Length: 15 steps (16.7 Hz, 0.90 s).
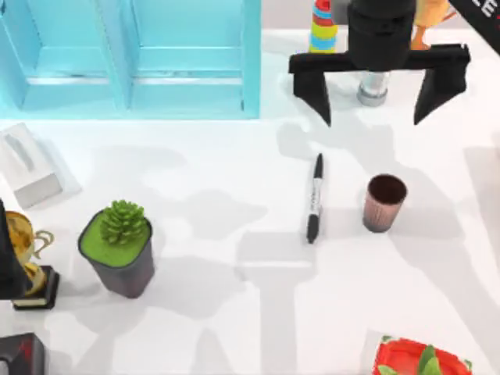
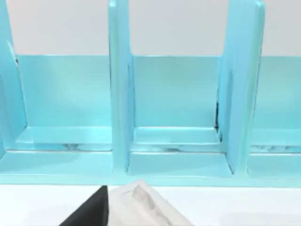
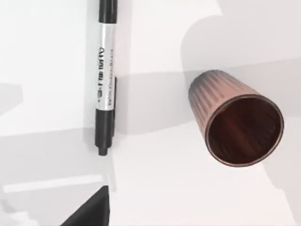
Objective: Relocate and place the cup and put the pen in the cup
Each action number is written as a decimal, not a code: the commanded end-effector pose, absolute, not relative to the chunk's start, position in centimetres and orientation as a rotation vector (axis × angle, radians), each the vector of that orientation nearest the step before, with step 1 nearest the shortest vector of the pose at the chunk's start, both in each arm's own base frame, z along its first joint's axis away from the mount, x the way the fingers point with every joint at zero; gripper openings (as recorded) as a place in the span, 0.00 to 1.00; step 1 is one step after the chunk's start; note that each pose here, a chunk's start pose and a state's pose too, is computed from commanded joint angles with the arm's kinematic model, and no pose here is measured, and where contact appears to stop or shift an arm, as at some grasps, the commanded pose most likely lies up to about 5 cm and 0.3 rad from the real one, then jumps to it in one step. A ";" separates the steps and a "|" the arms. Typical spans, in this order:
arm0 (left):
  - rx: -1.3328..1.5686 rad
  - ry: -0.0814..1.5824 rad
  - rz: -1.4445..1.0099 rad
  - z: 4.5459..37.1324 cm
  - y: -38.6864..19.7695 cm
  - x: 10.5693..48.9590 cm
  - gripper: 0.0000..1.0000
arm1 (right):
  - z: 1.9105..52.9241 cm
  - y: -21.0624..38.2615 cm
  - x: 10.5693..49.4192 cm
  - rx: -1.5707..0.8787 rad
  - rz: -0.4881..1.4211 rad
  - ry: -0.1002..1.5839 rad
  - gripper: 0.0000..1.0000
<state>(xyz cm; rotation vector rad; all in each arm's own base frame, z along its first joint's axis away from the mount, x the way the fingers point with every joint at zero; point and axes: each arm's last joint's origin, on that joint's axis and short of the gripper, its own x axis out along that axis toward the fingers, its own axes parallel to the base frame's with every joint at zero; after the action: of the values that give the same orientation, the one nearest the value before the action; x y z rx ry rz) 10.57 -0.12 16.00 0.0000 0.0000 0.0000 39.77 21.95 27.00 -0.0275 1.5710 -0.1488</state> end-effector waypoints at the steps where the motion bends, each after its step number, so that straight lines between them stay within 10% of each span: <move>1: 0.000 0.000 0.000 16.0 -0.1 10.6 1.00 | 25.3 23.3 40.2 -0.029 -0.173 1.584 1.00; 15: 0.000 0.000 0.000 16.0 -0.1 10.6 1.00 | 16.9 29.2 41.3 0.018 -0.245 1.545 1.00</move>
<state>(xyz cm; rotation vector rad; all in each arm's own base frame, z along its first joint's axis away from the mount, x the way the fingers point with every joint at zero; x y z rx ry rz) 10.57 -0.12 16.00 0.0000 0.0000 0.0000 41.26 29.20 16.92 0.0183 1.5455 -0.2448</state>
